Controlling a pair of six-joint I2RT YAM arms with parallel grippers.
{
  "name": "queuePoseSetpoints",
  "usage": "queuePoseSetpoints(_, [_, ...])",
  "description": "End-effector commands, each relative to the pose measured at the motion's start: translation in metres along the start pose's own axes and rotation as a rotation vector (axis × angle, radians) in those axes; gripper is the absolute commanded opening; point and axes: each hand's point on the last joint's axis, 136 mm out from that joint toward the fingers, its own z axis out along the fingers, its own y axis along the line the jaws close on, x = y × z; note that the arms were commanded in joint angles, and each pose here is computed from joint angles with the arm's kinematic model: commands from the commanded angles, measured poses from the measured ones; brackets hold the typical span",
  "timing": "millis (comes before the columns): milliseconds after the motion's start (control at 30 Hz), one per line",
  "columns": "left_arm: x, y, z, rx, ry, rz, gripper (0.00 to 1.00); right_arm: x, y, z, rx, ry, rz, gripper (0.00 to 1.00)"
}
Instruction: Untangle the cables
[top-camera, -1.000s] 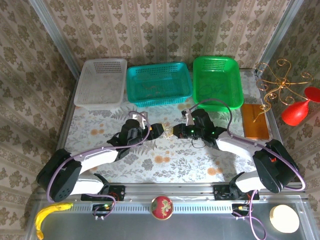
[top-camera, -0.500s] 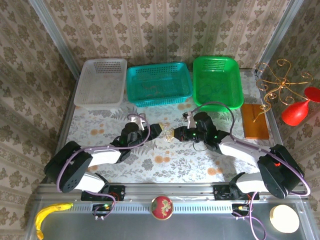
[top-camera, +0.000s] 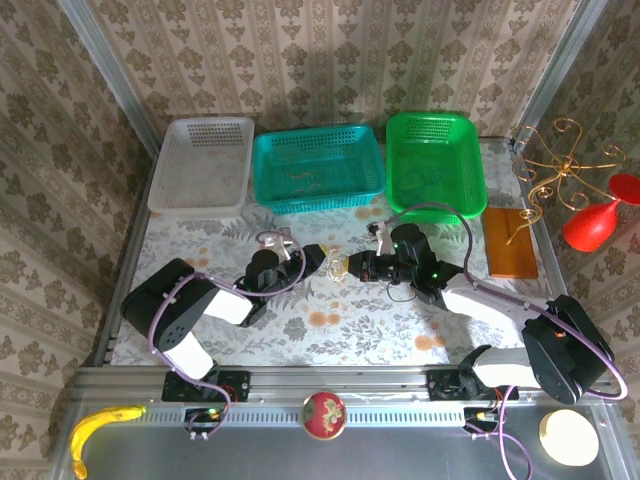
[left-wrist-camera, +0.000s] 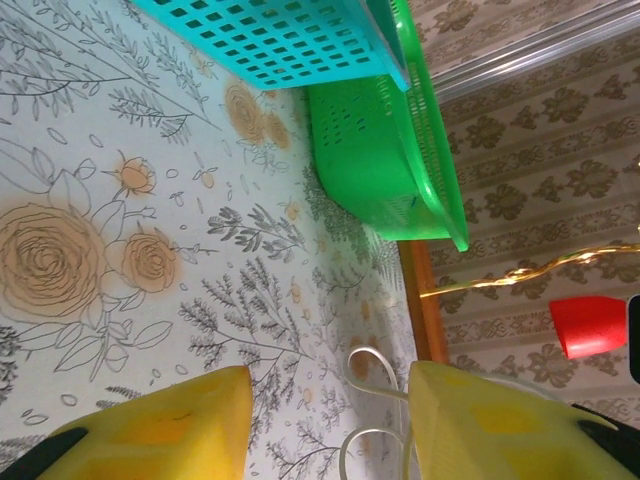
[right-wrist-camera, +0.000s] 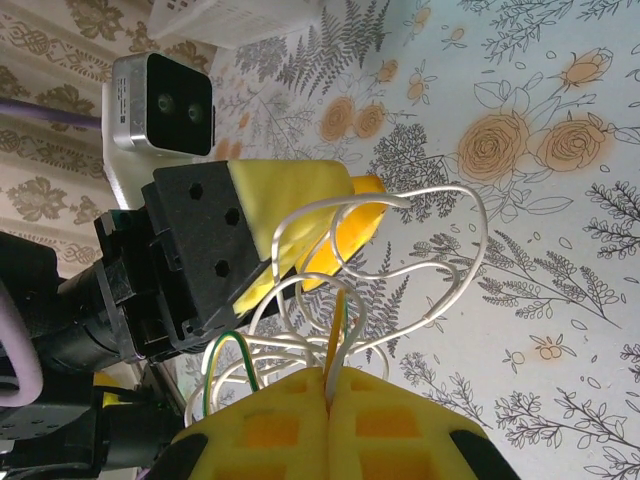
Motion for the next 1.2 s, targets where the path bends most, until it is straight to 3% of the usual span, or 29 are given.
queuePoseSetpoints(0, [-0.005, -0.016, -0.002, 0.081, -0.023, -0.023, 0.47, 0.002, 0.005, -0.001, -0.026, -0.001, -0.004, 0.00])
queuePoseSetpoints(200, [-0.004, -0.025, -0.001, 0.102, -0.022, -0.015, 0.43, 0.003, 0.003, 0.002, -0.024, 0.000, 0.002, 0.00])
queuePoseSetpoints(567, [-0.008, -0.027, -0.005, 0.103, -0.035, -0.009, 0.00, 0.006, -0.010, 0.001, 0.022, -0.003, -0.002, 0.00])
queuePoseSetpoints(833, [-0.043, -0.048, -0.032, 0.098, -0.076, 0.043, 0.00, 0.024, -0.067, 0.003, 0.191, 0.012, 0.026, 0.00])
queuePoseSetpoints(1033, [-0.067, -0.095, -0.066, 0.032, -0.080, 0.237, 0.00, 0.039, -0.106, 0.005, 0.316, 0.038, 0.063, 0.00])
queuePoseSetpoints(1167, [-0.079, -0.122, -0.089, 0.004, -0.095, 0.344, 0.00, 0.040, -0.110, 0.007, 0.324, 0.038, 0.078, 0.00])
